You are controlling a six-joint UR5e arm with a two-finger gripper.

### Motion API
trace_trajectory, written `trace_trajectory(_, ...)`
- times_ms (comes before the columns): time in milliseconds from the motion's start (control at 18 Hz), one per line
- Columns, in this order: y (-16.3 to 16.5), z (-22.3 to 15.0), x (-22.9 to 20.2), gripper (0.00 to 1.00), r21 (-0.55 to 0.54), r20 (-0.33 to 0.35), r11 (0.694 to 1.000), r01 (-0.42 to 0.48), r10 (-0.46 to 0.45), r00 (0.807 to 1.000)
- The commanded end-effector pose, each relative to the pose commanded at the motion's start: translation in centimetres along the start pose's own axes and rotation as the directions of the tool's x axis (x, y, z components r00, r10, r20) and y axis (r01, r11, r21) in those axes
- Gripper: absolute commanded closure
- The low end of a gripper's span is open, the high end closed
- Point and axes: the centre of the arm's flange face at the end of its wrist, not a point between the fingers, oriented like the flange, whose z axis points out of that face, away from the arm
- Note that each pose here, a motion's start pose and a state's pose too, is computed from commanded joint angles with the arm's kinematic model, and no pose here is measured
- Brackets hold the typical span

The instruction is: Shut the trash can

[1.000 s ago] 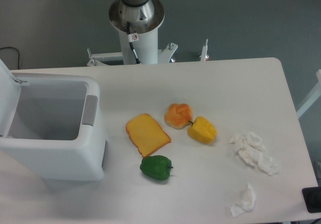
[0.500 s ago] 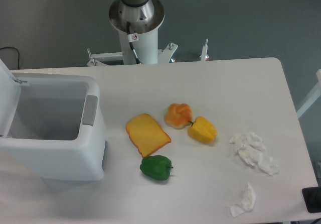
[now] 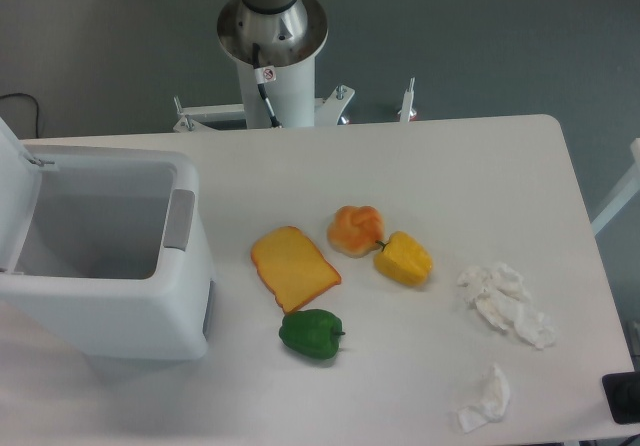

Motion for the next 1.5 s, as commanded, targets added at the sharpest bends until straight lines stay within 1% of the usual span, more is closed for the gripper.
trace_trajectory(278, 0.4, 0.0, -1.2, 0.0, -0.017, 0.107, 1.0, -0.001, 0.003, 0.994)
trace_trajectory(444, 0.4, -0.2, -1.7, 0.0, -0.023, 0.154, 1.0, -0.013, 0.016, 0.988)
trace_trajectory(500, 0.5, -0.2, -2.1, 0.0, -0.028, 0.176, 0.999, -0.021, 0.026, 0.984)
trace_trajectory(611, 0.8, -0.1, -3.0, 0.0, -0.051, 0.247, 0.998, -0.034, 0.046, 0.968)
trace_trajectory(722, 1.4, 0.2, -4.0, 0.0, -0.074, 0.304, 0.997, -0.025, 0.046, 0.952)
trace_trajectory(1056, 2.3, -0.4, -6.2, 0.0, -0.092, 0.34, 0.996, -0.019, 0.049, 0.939)
trace_trajectory(1167, 2.5, -1.5, -7.7, 0.0, -0.08, 0.367, 0.997, 0.005, 0.025, 0.93)
trace_trajectory(1389, 2.5, -3.4, -10.2, 0.0, -0.053, 0.4, 0.998, 0.04, -0.016, 0.916)
trace_trajectory(1500, 2.9, -3.3, -11.0, 0.0, -0.065, 0.408, 0.997, 0.047, -0.017, 0.913)
